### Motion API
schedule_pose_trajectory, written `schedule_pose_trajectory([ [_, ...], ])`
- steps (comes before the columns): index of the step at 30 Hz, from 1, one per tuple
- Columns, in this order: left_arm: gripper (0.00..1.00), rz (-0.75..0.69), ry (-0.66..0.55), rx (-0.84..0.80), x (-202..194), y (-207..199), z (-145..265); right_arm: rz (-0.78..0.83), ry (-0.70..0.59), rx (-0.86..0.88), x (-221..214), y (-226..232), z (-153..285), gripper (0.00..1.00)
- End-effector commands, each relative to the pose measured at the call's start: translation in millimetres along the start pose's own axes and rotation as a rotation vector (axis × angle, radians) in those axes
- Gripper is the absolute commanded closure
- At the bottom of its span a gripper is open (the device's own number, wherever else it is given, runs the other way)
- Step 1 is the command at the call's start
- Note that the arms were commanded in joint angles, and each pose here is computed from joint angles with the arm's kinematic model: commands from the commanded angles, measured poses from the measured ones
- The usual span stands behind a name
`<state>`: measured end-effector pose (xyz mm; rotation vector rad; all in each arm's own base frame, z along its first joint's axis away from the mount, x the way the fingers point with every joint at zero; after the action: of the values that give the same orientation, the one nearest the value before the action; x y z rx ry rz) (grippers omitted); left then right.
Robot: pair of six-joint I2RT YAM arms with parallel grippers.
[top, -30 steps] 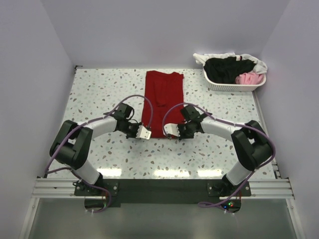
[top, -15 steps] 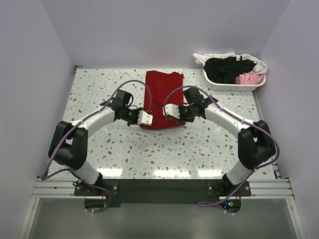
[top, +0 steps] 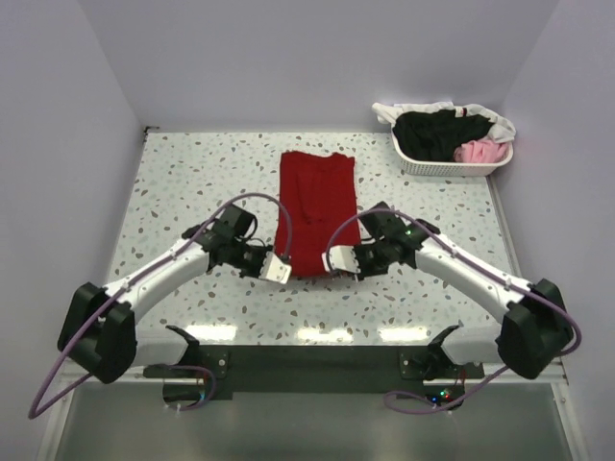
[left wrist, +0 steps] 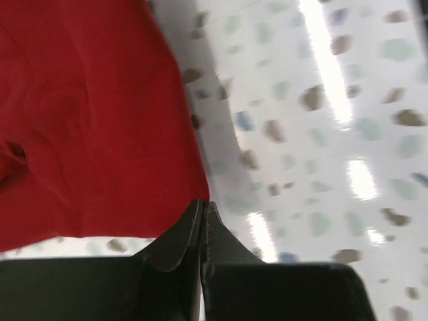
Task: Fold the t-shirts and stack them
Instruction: Fold the tshirt
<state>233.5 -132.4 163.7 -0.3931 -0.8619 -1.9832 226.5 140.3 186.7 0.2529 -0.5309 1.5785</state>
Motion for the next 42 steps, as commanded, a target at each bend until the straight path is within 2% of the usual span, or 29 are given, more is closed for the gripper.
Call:
schedule_pose_trajectory([
  [1,1.0,-0.007,-0.082,-0.141,33,-51,5,0.005,-0.014,0.133,-1,50,20,1.0],
  [3,1.0,-0.002,-0.12,-0.189,51,-67,10,-0.01,-0.054,0.126,1,64,42,1.0],
  [5,1.0,0.023,-0.16,-0.163,65,-67,24,-0.026,-0.08,0.132,6,71,63,1.0],
  [7,1.0,0.033,-0.163,-0.144,78,-53,36,-0.014,-0.105,0.095,15,68,81,1.0],
  [11,1.0,0.064,-0.136,-0.064,80,-13,47,-0.046,-0.084,0.061,19,42,83,1.0],
  [12,1.0,0.071,-0.128,-0.003,74,5,55,-0.045,-0.098,0.059,18,32,81,1.0],
  [14,1.0,0.108,-0.117,-0.011,55,25,47,-0.105,-0.094,0.038,11,-2,78,1.0],
  [15,1.0,0.12,-0.107,0.039,46,44,56,-0.094,-0.09,0.031,9,-14,77,1.0],
  [17,1.0,0.162,-0.094,0.01,22,61,42,-0.111,-0.096,-0.005,9,-44,80,1.0],
  [18,1.0,0.157,-0.087,0.041,17,77,45,-0.135,-0.078,0.035,5,-59,62,1.0],
  [20,1.0,0.211,-0.078,0.013,-4,91,26,-0.135,-0.085,0.026,6,-83,57,1.0],
  [21,1.0,0.201,-0.071,0.045,-10,107,26,-0.156,-0.062,0.064,-1,-95,36,1.0],
  [22,1.0,0.246,-0.064,0.013,-27,111,10,-0.16,-0.06,0.045,-2,-109,33,1.0],
  [27,1.0,0.333,-0.03,0.036,-78,138,-16,-0.24,-0.027,0.08,-25,-149,-26,1.0],
  [32,1.0,0.436,-0.023,-0.002,-99,126,-42,-0.296,-0.015,0.084,-43,-145,-63,1.0],
  [36,1.0,0.498,-0.01,-0.071,-96,89,-49,-0.332,-0.017,0.114,-42,-125,-70,1.0],
  [42,1.0,0.557,-0.03,-0.132,-65,26,-26,-0.287,-0.018,0.201,-25,-51,-60,1.0],
])
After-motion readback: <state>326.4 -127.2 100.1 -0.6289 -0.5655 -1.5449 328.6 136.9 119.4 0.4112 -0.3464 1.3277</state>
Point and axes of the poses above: each gripper's point midway between its finger pads, its own z axis back along the fingers, its own y axis along the line the jaws close on, x = y × z, the point moved 10 cm from there along z, back along the fingers, and after that the axes turned 11 degrees about -z, right-handed, at the moved point
